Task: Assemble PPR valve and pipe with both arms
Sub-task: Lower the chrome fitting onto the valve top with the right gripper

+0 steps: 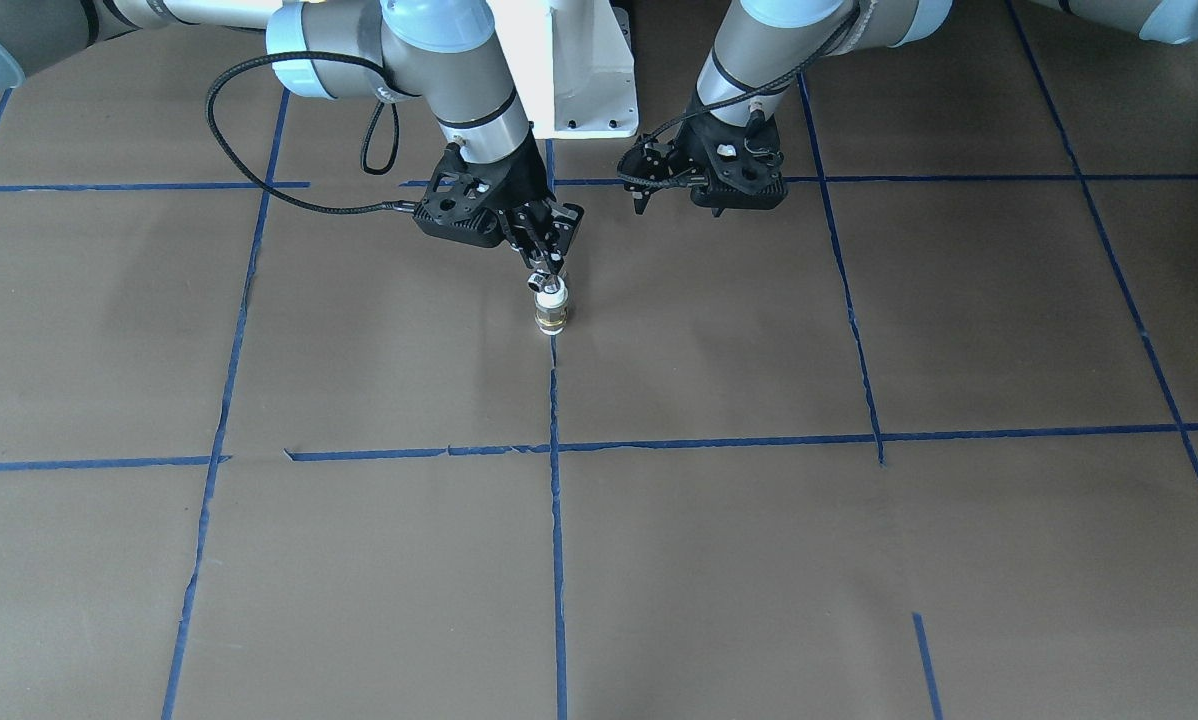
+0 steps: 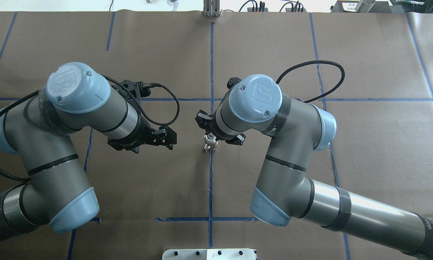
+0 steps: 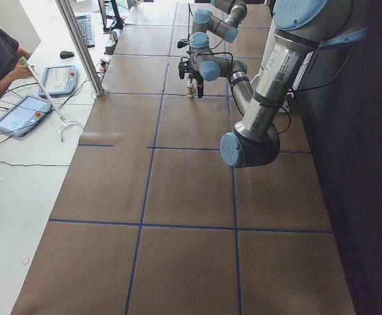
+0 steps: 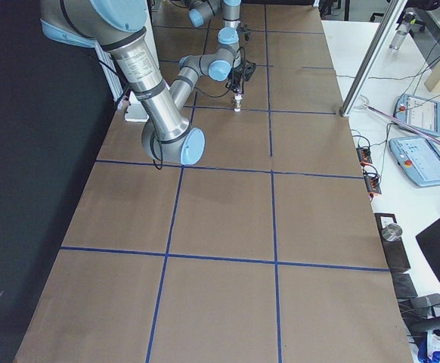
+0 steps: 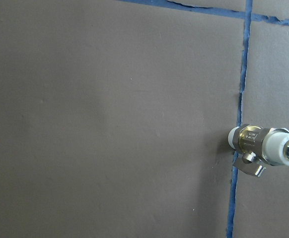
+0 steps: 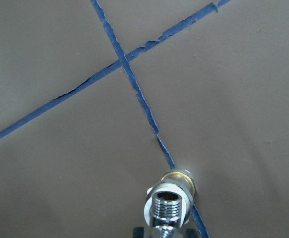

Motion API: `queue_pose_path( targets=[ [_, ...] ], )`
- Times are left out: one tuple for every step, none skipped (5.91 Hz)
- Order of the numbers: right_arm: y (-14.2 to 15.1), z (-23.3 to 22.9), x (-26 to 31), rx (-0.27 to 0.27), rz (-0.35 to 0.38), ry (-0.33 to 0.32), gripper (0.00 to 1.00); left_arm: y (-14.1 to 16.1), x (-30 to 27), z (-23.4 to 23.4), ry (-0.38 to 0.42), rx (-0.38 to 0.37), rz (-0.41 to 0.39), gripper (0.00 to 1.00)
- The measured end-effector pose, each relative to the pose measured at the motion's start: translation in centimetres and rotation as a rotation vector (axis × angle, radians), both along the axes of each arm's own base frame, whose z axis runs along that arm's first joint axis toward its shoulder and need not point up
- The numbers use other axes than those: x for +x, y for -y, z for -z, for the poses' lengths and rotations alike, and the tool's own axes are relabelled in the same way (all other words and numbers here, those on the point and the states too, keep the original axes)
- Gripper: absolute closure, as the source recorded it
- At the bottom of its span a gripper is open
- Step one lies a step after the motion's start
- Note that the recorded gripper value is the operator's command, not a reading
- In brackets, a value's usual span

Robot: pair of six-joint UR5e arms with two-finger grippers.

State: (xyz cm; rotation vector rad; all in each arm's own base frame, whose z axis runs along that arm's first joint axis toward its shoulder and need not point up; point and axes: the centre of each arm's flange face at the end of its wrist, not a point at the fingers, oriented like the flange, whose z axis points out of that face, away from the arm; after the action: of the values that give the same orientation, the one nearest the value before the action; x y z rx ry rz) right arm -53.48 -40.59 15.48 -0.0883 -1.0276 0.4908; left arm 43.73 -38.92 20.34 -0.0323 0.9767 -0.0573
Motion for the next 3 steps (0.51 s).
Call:
queue_pose_path(
  targets=[
    [0.02,-0.03,-0.05,-0.001,0.001,-0.001,0.18,0.00,-0.03,0.03,-0.001,0.000,0.000,0.00],
    [0.06,0.01,-0.13,-0.001,0.001,-0.001,0.18,-0.02,-0.14,0.11,-0.003,0.001,0.001,0.00],
    [0.09,0.10,-0.18,-0.001,0.001,0.000,0.07,-0.06,-0.23,0.17,-0.004,0.001,0.002,0.00]
  ],
)
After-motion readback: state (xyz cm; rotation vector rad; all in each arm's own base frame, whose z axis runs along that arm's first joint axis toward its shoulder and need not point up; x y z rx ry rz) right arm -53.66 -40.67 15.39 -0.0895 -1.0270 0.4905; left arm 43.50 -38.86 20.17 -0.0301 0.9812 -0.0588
